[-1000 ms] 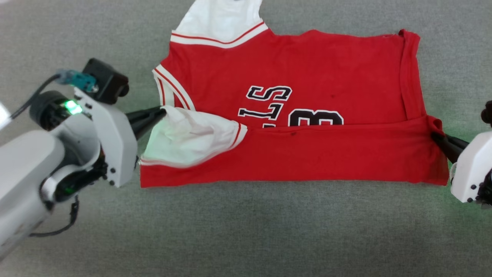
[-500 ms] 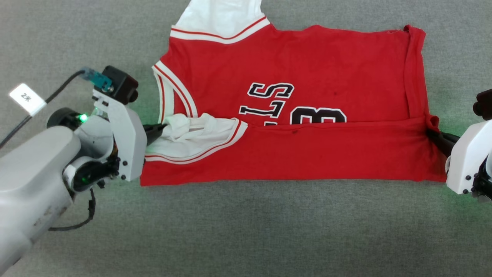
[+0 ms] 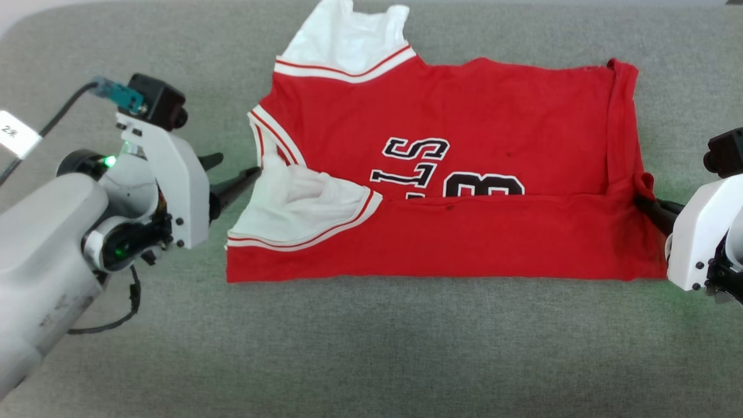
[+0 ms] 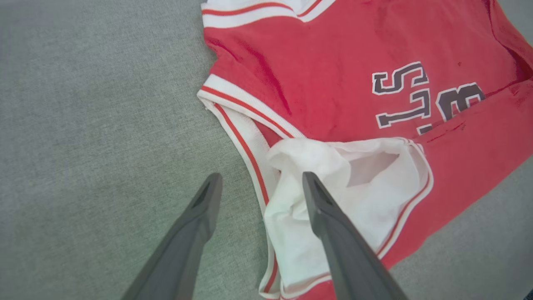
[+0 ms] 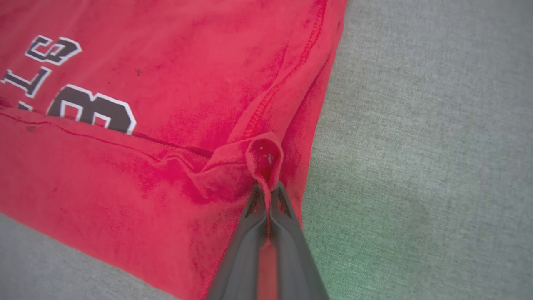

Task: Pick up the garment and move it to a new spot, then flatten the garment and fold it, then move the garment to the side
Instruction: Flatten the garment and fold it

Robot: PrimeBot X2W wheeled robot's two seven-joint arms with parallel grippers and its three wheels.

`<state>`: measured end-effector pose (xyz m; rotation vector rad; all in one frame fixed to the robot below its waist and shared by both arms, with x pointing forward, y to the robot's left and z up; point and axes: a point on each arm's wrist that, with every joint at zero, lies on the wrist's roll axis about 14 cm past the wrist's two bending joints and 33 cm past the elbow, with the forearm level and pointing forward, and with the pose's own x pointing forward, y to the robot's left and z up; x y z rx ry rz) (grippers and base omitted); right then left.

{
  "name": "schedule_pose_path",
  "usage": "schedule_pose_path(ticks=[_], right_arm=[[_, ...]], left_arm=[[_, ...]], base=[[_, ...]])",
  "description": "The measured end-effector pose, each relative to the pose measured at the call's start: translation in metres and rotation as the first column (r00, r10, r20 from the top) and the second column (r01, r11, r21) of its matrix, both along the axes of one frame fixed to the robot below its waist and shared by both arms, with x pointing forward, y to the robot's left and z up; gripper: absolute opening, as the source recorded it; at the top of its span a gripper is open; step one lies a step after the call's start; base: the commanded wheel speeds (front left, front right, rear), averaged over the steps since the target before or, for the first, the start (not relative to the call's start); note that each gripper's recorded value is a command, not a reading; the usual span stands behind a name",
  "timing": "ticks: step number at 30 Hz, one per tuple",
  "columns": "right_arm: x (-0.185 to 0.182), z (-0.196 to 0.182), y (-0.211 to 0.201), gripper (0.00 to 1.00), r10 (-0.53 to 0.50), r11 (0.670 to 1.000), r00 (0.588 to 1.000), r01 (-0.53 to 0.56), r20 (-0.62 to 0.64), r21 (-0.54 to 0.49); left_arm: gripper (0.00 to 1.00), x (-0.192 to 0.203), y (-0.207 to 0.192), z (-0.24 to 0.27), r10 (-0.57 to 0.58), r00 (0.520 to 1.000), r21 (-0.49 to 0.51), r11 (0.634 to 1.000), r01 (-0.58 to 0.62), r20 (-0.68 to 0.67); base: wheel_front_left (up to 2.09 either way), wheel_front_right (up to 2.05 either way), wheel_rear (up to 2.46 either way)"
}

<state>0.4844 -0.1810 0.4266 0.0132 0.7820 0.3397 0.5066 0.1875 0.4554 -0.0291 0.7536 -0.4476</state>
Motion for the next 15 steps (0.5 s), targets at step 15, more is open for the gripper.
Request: schedule_pose_path(ticks=[15], right_arm=[[0.007, 0.064, 0.007, 1.0, -0.042, 0.997, 0.975, 0.026, 0.218, 0.076]], left_arm=[[1.0, -0.045, 0.005, 0.022, 0.091, 0.993, -0.033, 0.995, -0.094, -0.076]], base=[[0.0, 0.0, 0.0]])
